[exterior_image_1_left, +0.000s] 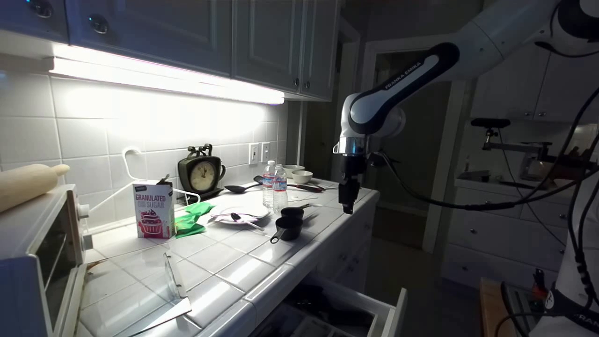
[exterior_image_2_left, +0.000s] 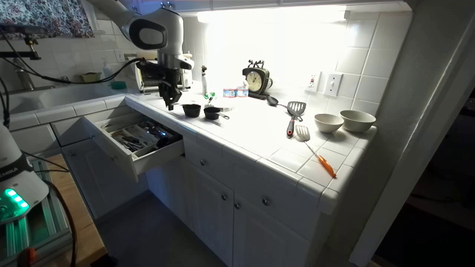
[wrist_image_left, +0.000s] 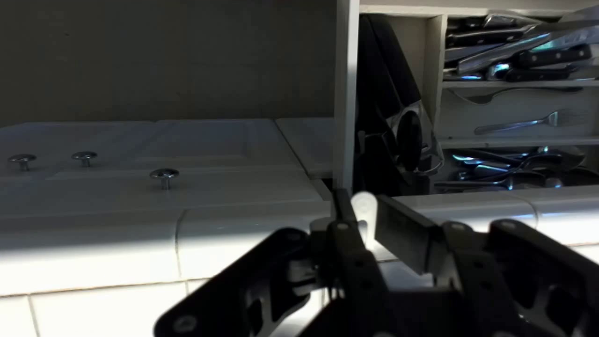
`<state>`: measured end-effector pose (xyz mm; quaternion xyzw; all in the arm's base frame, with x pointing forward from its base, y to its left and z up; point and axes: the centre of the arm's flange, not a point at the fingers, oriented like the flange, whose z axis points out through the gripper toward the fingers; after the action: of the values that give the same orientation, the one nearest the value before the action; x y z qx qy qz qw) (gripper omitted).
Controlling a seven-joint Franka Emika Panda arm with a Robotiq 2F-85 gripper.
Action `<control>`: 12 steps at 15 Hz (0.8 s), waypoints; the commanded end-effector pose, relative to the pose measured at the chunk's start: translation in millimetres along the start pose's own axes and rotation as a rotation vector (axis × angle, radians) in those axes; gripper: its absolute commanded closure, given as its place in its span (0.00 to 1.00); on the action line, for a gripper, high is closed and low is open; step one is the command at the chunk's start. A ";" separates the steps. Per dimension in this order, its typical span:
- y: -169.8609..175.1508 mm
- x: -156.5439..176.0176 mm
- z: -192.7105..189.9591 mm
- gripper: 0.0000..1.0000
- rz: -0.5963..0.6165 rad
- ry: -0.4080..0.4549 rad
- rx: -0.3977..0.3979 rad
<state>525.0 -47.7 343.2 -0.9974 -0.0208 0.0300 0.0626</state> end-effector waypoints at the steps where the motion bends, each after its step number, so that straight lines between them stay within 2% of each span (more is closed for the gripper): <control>1: -17.9 12.0 -2.2 0.96 -0.112 -0.027 0.016; 6: -32.0 29.8 1.7 0.96 -0.283 -0.033 -0.053; 12: -18.6 52.1 0.6 0.96 -0.463 -0.041 -0.121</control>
<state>558.4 -18.6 341.7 -0.9772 -0.2090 0.0308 0.0228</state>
